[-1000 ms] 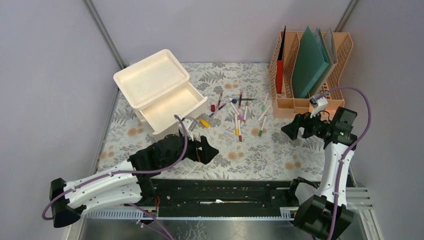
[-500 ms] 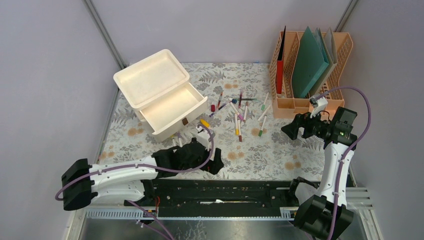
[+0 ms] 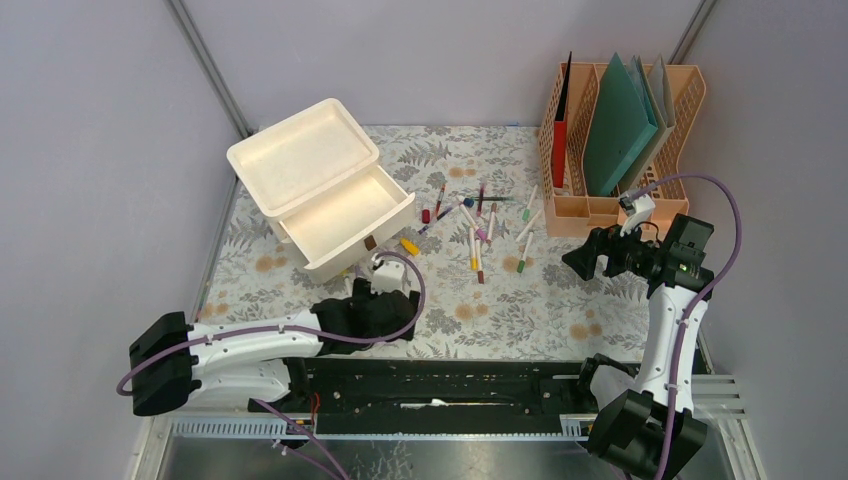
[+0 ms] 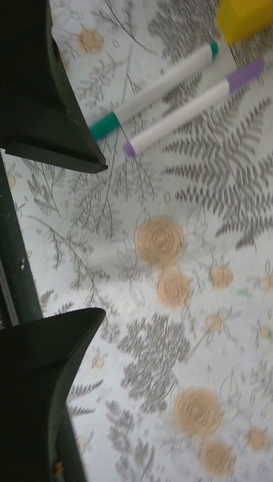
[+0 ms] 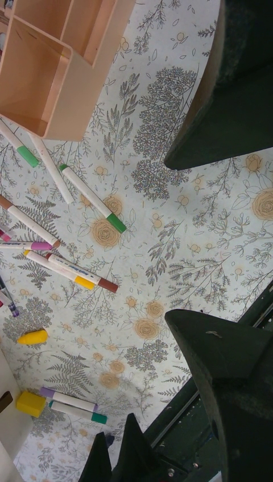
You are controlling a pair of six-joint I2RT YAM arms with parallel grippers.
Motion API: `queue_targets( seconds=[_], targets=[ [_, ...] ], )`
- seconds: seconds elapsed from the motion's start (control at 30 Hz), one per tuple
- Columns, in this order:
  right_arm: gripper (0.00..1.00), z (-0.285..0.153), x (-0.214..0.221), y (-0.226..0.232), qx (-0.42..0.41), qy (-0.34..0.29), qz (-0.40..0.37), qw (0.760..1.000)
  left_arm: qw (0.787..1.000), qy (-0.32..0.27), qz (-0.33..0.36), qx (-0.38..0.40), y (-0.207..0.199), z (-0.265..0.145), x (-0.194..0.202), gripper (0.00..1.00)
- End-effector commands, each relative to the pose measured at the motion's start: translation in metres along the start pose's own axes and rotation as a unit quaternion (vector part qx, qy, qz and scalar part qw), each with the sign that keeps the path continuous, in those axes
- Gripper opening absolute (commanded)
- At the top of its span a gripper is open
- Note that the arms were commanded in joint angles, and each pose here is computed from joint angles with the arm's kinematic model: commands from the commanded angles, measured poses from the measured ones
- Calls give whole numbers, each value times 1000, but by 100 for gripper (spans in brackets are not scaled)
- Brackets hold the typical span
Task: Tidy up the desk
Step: Pick up the pen cap at the corner of the board.
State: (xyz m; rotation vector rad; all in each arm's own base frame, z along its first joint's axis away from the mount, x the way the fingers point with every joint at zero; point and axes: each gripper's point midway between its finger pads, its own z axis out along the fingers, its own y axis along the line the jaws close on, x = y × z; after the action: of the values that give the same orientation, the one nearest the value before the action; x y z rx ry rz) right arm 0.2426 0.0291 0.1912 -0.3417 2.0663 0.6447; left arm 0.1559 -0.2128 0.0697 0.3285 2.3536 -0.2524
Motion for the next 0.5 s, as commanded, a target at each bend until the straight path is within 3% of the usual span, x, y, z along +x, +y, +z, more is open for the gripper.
queue_targets(
  seconds=[0.0,0.2,0.47],
  targets=[
    [100,0,-4,4,-5,-7,-13,1000,994,-37,-49,-91,36,-1,-4,90],
    [100,0,-4,5,-6,-8,-14,1000,984,-69,-99,-131,57,-4,-4,75],
    [100,-1,-5,6,-7,-9,-16,1000,964,-108,-152,-188,81,-1,-1,68]
  ],
)
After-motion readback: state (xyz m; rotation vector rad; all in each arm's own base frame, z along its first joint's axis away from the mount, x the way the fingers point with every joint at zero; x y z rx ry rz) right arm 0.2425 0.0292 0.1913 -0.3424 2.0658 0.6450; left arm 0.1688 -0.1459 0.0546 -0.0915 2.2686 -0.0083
